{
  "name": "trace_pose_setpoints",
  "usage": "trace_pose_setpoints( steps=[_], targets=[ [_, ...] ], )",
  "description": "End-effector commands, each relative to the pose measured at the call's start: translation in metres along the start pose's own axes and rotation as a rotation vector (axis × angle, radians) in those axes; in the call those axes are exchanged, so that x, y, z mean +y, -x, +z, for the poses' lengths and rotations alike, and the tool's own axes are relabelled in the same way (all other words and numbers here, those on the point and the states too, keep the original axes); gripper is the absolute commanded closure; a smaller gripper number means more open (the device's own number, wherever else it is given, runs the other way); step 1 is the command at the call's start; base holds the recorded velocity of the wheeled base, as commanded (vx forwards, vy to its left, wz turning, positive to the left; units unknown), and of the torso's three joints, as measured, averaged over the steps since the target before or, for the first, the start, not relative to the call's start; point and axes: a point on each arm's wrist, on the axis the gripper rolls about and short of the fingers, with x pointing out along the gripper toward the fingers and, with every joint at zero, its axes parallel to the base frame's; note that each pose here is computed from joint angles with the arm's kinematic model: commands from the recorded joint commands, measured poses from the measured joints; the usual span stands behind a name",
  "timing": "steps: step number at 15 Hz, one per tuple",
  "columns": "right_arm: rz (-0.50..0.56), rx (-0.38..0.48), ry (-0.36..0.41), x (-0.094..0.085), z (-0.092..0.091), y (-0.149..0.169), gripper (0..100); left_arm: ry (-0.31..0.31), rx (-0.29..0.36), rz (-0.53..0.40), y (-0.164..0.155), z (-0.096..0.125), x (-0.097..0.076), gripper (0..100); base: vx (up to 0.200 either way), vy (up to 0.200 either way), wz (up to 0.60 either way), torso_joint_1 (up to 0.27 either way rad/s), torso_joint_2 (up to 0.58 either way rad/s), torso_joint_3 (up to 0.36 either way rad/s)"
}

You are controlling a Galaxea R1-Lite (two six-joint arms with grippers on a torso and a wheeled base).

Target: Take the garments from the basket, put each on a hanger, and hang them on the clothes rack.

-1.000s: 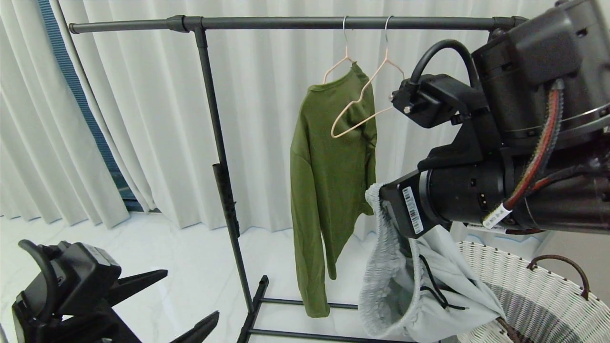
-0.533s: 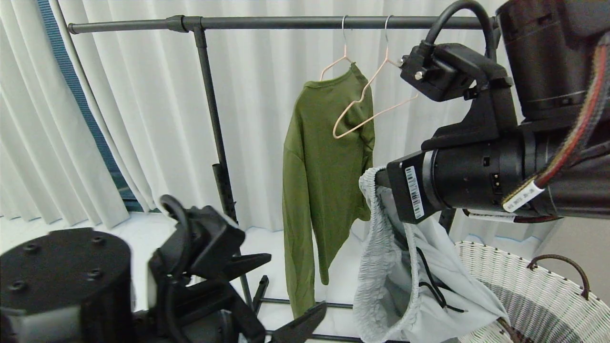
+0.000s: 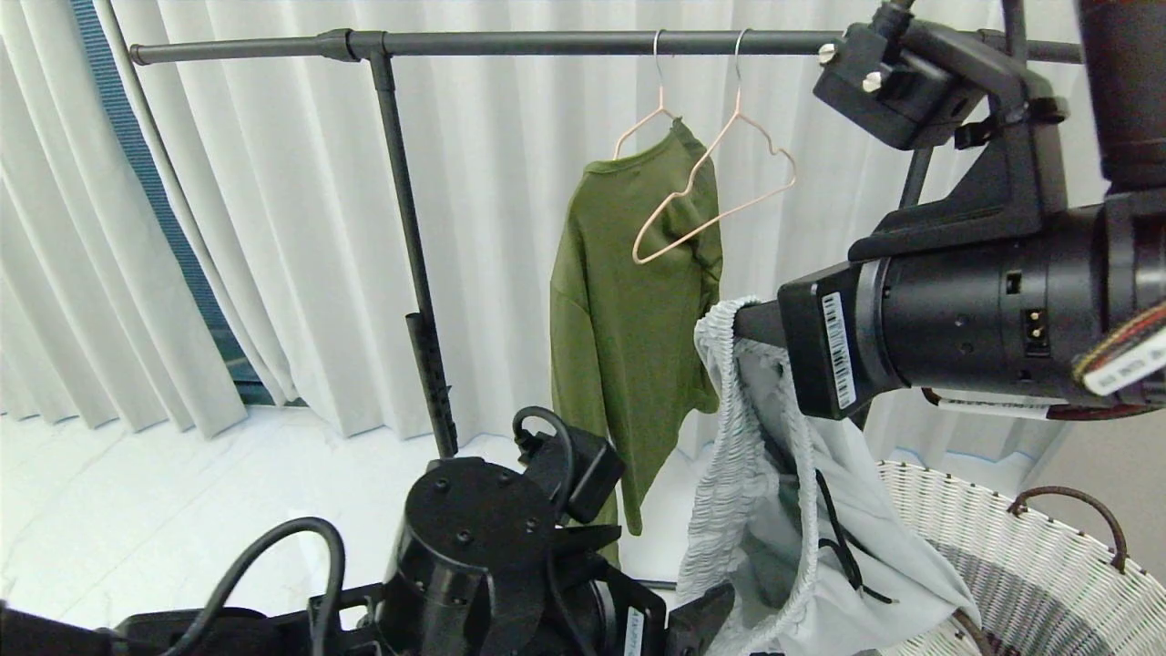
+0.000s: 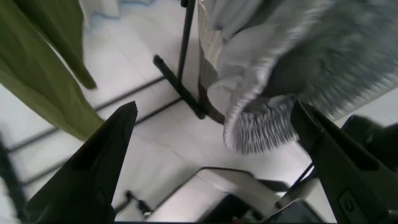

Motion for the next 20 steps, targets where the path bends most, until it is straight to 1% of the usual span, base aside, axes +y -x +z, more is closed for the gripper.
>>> trace_pose_setpoints(
  steps=[1, 2, 5, 6, 7, 10, 12, 13, 14, 16, 17, 18, 19, 20],
  targets=[
    [0.009, -0.006, -0.001, 0.0, 0.0, 0.006, 100, 0.037, 0.051, 0.02, -0.024, -0.017, 0.005, 0, 0.0, 0.0, 0.0, 0.0, 0.0, 0.0],
    [0.008, -0.005, 0.001, 0.0, 0.001, 0.007, 100, 0.037, 0.076, 0.031, -0.028, -0.025, 0.007, 0, 0.0, 0.0, 0.0, 0.0, 0.0, 0.0],
    [0.013, -0.022, -0.005, -0.003, 0.003, 0.015, 100, 0.042, 0.147, 0.065, -0.021, -0.044, 0.017, 0, 0.0, 0.0, 0.0, 0.0, 0.0, 0.0],
    [0.011, -0.02, -0.005, -0.003, 0.003, 0.016, 100, 0.047, 0.148, 0.077, -0.019, -0.045, 0.021, 0, 0.0, 0.0, 0.0, 0.0, 0.0, 0.0],
    [0.012, -0.019, -0.004, -0.004, 0.003, 0.018, 100, 0.051, 0.136, 0.078, -0.02, -0.045, 0.023, 100, 0.0, 0.0, 0.0, 0.0, 0.0, 0.0],
    [0.008, -0.016, -0.004, -0.006, 0.002, 0.021, 100, 0.052, 0.134, 0.1, -0.019, -0.046, 0.026, 100, 0.0, 0.0, 0.0, 0.0, 0.0, 0.0],
    [-0.011, -0.015, -0.01, -0.011, 0.002, 0.021, 100, 0.035, 0.143, 0.191, -0.007, -0.056, 0.031, 100, 0.0, 0.0, 0.0, 0.0, 0.0, 0.0],
    [-0.022, -0.003, -0.011, -0.013, 0.0, 0.02, 100, 0.014, 0.127, 0.25, 0.001, -0.059, 0.033, 100, 0.0, 0.0, 0.0, 0.0, 0.0, 0.0],
    [-0.034, 0.006, -0.01, -0.016, -0.002, 0.018, 100, -0.009, 0.093, 0.292, 0.014, -0.056, 0.034, 100, 0.0, 0.0, 0.0, 0.0, 0.0, 0.0],
    [-0.053, 0.01, -0.012, -0.02, -0.003, 0.017, 100, -0.002, -0.043, 0.314, 0.045, -0.03, 0.04, 100, 0.0, 0.0, 0.0, 0.0, 0.0, 0.0],
    [-0.068, 0.008, -0.008, -0.023, -0.002, 0.017, 100, -0.041, -0.088, 0.351, 0.065, -0.012, 0.046, 100, 0.0, 0.0, 0.0, 0.0, 0.0, 0.0],
    [-0.078, 0.0, -0.013, -0.027, -0.001, 0.019, 100, -0.064, -0.122, 0.395, 0.09, 0.011, 0.049, 100, 0.0, 0.0, 0.0, 0.0, 0.0, 0.0],
    [-0.086, -0.006, -0.018, -0.03, 0.0, 0.021, 100, -0.055, -0.137, 0.423, 0.11, 0.033, 0.048, 100, 0.0, 0.0, 0.0, 0.0, 0.0, 0.0],
    [-0.099, -0.019, -0.015, -0.035, 0.002, 0.026, 100, -0.037, -0.156, 0.456, 0.132, 0.061, 0.046, 100, 0.0, 0.0, 0.0, 0.0, 0.0, 0.0]
  ],
)
